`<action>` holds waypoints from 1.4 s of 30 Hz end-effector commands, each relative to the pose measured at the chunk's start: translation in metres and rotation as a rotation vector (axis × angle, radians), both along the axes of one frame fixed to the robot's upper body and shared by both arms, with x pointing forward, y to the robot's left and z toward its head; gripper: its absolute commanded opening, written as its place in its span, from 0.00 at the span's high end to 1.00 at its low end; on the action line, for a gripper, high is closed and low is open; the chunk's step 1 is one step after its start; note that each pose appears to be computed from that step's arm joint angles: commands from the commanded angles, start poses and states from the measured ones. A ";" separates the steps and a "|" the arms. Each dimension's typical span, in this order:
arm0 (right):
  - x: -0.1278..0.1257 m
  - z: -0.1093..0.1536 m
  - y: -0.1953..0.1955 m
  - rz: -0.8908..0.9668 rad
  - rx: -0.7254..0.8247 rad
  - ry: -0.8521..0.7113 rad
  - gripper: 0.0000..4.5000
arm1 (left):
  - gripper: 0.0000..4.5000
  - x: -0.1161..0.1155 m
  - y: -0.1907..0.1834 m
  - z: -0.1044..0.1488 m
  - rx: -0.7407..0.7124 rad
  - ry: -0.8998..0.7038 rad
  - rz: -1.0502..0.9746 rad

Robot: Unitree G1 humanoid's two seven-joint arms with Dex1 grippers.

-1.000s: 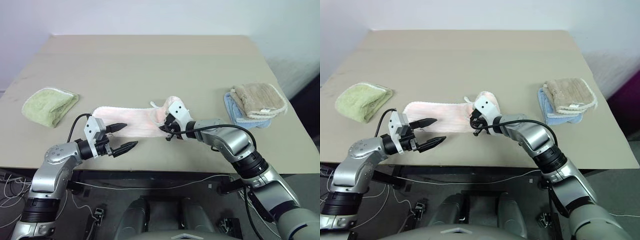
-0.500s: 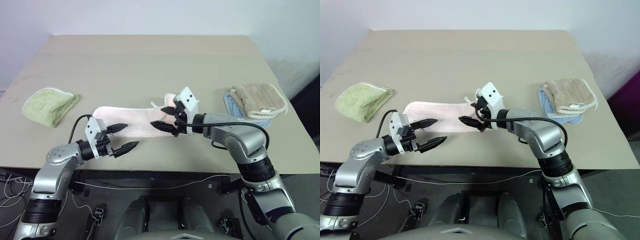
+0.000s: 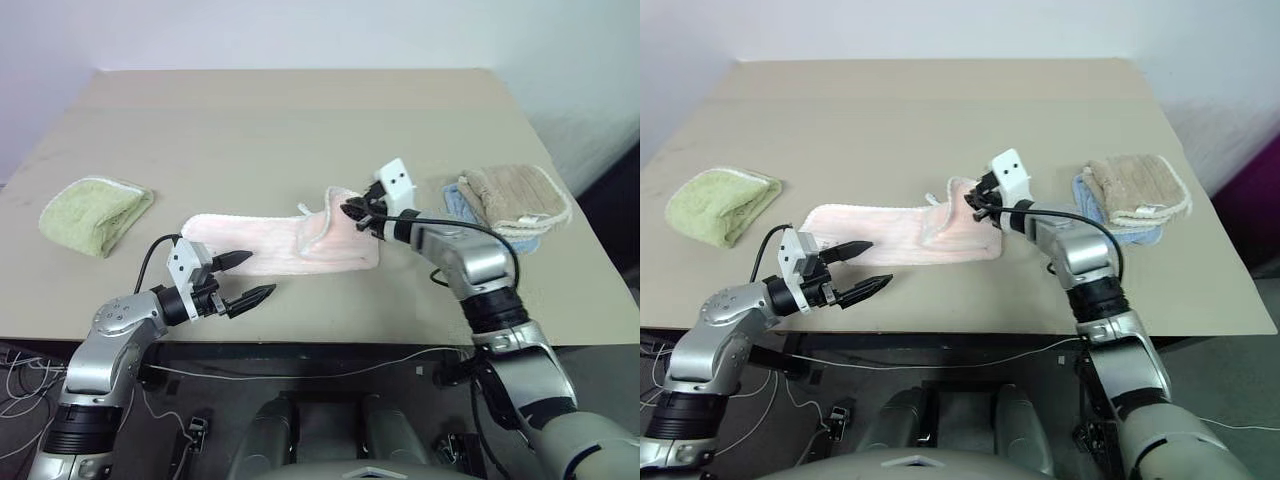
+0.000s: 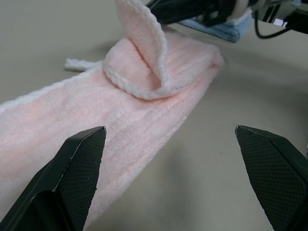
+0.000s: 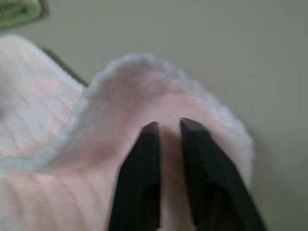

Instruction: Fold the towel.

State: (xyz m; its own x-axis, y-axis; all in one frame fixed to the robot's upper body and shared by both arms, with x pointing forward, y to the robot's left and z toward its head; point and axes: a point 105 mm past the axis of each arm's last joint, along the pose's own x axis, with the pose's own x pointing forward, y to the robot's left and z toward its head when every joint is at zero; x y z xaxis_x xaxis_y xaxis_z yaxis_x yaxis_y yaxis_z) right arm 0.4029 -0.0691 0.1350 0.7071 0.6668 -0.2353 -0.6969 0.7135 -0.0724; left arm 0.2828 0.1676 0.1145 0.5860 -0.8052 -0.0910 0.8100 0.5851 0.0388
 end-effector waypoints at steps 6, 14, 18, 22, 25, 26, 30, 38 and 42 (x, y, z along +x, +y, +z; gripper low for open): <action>-0.010 -0.015 0.048 0.162 -0.043 -0.041 0.92 | 0.00 -0.009 0.005 0.014 -0.004 -0.050 0.031; -0.016 -0.057 0.050 0.170 -0.151 0.007 0.92 | 0.00 -0.013 0.008 0.011 -0.014 -0.036 0.066; -0.016 -0.037 0.051 0.166 -0.081 -0.078 0.92 | 0.00 -0.013 0.011 0.016 -0.061 -0.043 0.114; -0.024 0.014 0.051 0.217 0.027 -0.228 0.92 | 0.00 -0.008 0.026 0.030 -0.210 -0.049 0.265; -0.035 0.036 0.047 0.264 0.039 -0.291 0.92 | 0.00 -0.008 0.041 0.028 -0.303 0.018 0.394; -0.039 0.043 0.045 0.281 0.042 -0.310 0.92 | 0.00 -0.010 0.045 0.025 -0.337 0.053 0.432; -0.049 0.063 0.031 0.316 0.027 -0.360 0.92 | 0.00 -0.022 0.057 0.019 -0.475 0.139 0.567; -0.040 0.069 0.017 0.282 0.004 -0.366 0.92 | 0.00 -0.035 0.065 -0.005 -0.758 0.338 0.807; -0.041 0.068 0.019 0.295 0.001 -0.361 0.92 | 0.00 -0.026 0.062 -0.021 -0.847 0.466 0.927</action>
